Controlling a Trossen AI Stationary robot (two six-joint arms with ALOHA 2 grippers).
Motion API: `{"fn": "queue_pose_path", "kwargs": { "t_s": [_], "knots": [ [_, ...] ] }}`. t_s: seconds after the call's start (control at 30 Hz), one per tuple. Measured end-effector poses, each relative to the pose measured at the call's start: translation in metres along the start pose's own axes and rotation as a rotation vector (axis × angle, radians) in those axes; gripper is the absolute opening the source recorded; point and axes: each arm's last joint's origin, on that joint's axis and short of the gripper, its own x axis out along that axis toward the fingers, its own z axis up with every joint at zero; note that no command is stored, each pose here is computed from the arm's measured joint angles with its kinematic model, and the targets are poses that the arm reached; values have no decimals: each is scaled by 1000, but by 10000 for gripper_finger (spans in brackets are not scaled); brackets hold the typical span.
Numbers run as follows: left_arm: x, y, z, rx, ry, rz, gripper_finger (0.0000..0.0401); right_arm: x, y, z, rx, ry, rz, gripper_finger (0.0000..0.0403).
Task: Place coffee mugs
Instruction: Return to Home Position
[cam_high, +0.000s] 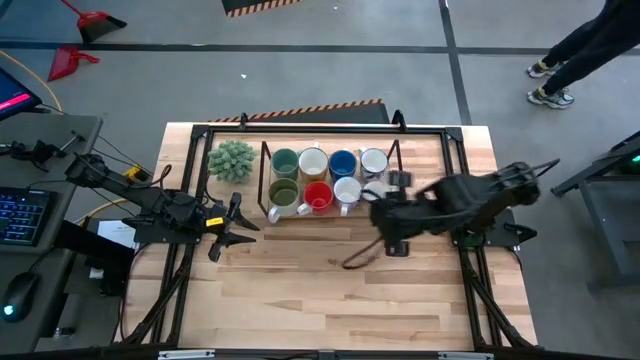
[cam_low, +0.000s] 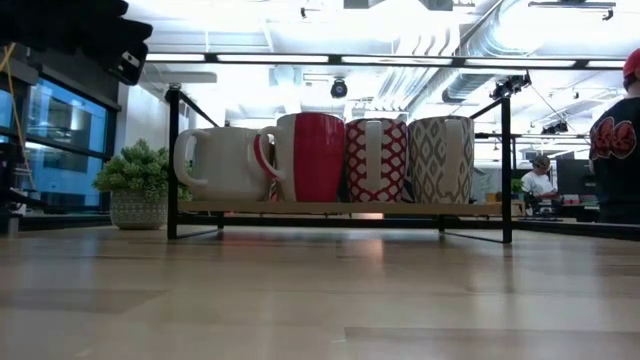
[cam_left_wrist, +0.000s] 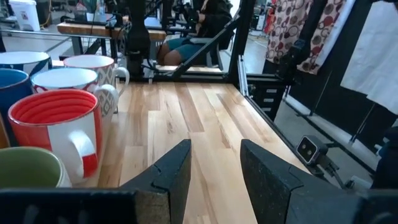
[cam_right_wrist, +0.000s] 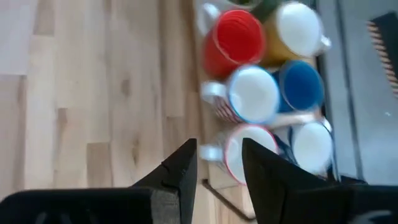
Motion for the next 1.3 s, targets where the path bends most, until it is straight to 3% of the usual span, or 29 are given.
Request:
{"fn": "queue_pose_path", "kwargs": {
  "t_s": [0.23,0.4,0.57,0.77,1.03,1.3],
  "knots": [
    [1,0,0,-2,-2,0,129,4,1,-89,253,-101,-123,108],
    [1,0,0,-62,-4,18,129,41,12,-147,386,-267,-8,108],
    [1,1,0,-118,-8,26,129,74,16,-187,446,-411,109,108],
    [0,3,1,-209,-26,98,129,100,15,-216,365,-598,186,108],
    [0,5,1,-237,-50,163,129,127,19,-245,144,-819,302,108],
    [-1,5,10,-217,-144,203,129,139,18,-262,-37,-1048,249,108]
  ]
}}
